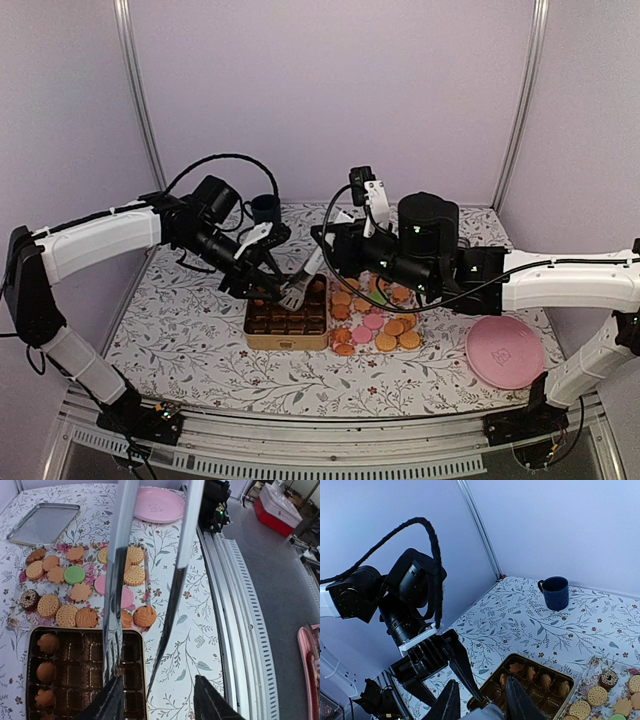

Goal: Pack the cookies
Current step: Pass from the right arm to the left

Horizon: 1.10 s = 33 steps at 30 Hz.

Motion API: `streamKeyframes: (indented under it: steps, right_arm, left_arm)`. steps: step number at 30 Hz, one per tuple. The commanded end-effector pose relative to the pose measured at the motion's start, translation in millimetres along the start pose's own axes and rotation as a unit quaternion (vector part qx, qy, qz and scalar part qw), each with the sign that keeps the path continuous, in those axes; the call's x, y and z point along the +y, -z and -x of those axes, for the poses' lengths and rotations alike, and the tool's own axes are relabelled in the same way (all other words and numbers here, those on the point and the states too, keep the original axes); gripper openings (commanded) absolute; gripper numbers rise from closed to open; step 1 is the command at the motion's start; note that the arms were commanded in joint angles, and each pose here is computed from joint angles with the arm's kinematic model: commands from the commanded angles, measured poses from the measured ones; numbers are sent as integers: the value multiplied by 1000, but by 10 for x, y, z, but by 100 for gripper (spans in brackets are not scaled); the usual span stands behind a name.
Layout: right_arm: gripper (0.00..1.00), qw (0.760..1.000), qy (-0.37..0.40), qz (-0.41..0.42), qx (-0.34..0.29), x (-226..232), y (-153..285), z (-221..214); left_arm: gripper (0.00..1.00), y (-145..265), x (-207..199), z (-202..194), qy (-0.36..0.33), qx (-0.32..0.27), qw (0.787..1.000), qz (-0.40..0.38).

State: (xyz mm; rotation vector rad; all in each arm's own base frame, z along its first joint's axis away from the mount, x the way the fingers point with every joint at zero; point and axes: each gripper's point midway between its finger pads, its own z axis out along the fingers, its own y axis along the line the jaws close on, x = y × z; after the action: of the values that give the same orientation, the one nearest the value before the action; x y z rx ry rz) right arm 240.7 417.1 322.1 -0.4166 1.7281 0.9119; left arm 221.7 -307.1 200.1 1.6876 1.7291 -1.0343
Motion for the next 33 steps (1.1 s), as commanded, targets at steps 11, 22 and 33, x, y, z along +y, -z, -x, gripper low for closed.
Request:
streamKeyframes:
  steps: [11,22,33]
  right_arm:
    - [30,998,-25,48,-42,255,-19,299]
    - [35,996,-37,63,-41,302,-68,249]
    - [94,997,-41,59,-36,172,0,208]
  left_arm:
    - [34,-104,35,-98,8,2,1000,-11]
    - [10,-127,14,-105,10,-1,1000,-18]
    - [0,-33,-104,45,2,-25,999,-33]
